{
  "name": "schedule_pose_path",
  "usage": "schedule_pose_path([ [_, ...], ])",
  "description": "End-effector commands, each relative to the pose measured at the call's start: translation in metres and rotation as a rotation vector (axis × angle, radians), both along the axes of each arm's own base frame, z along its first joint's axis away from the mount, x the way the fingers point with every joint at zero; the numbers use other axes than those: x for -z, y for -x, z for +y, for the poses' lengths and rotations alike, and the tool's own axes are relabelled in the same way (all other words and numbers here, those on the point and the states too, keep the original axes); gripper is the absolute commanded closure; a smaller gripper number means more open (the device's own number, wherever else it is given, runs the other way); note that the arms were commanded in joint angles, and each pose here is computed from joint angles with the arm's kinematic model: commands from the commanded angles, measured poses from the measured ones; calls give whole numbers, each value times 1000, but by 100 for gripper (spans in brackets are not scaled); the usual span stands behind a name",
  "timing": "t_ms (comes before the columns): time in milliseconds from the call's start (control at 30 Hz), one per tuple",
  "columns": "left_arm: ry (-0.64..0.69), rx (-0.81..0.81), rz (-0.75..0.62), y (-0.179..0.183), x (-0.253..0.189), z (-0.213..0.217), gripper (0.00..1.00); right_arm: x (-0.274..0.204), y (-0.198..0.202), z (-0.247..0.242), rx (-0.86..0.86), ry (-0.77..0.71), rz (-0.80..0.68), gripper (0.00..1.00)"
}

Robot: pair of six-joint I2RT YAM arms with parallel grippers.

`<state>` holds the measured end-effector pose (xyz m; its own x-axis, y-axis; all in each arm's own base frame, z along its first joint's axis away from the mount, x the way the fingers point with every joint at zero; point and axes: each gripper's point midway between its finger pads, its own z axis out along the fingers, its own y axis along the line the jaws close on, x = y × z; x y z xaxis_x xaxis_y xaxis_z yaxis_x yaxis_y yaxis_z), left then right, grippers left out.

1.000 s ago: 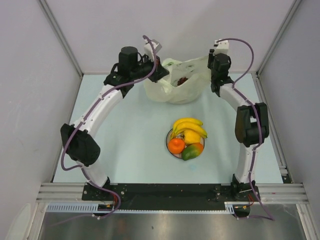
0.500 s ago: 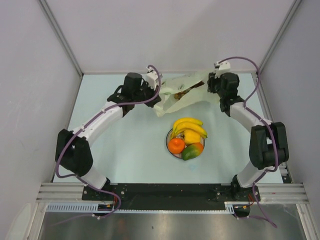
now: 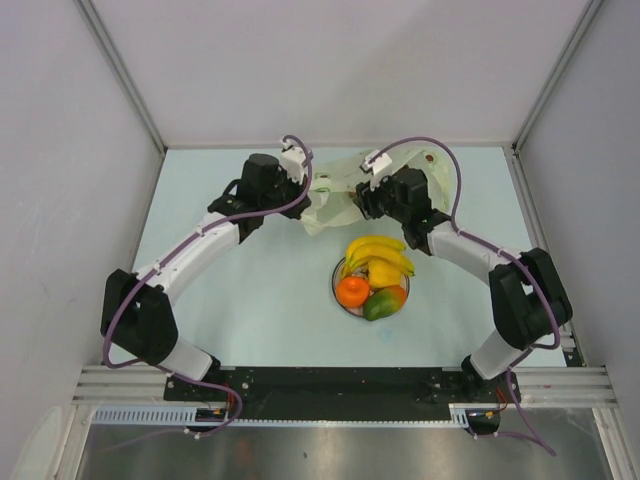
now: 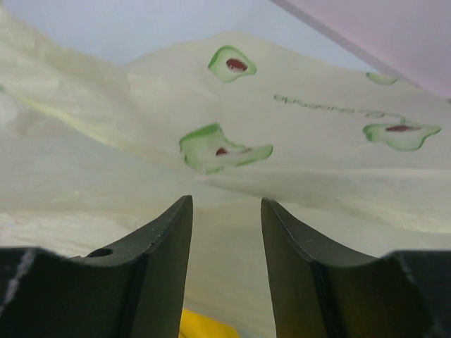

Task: Take the fake fruits out of the plastic bag
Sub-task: Move the plastic bag to the center of the board, then take out the fake fruit from the plastic bag.

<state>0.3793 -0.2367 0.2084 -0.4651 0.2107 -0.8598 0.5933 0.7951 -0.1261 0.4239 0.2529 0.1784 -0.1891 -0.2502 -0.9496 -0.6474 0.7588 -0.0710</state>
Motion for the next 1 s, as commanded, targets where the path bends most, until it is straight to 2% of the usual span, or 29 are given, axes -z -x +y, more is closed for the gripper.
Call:
schedule_pose_path([
  [0, 50, -35, -42, -4, -23, 0, 100, -44, -32, 7, 55, -47, -127, 54],
  [67, 62, -39, -37, -4, -24, -1, 100, -30, -46, 0, 119, -22, -110, 55],
  [200, 78, -34, -43, -4, -30, -3, 100, -19, -77, -14, 228, -61, -36, 55],
  [333, 94, -21, -44, -3, -34, -6, 100, 11, -103, -25, 287, -39, 25, 43],
  [500, 108, 3, -38, 0, -38, -10, 100, 24, -132, -31, 339, -12, 19, 30],
  [700, 104, 25, -22, 2, -36, -13, 100, 64, -155, -20, 332, -16, 85, 21],
  [733, 101, 26, -19, 2, -35, -13, 100, 56, -162, -15, 329, -33, 78, 21],
  [800, 98, 27, -12, 2, -33, -13, 100, 80, -169, -19, 366, -5, 131, 21],
  [867, 98, 31, -9, 2, -33, -14, 100, 78, -180, -22, 394, 1, 126, 21],
  [900, 99, 33, -10, 2, -33, -14, 99, 89, -184, -23, 394, 16, 132, 23],
  [967, 96, 33, -7, 1, -31, -14, 100, 88, -189, -17, 350, 36, 119, 35],
])
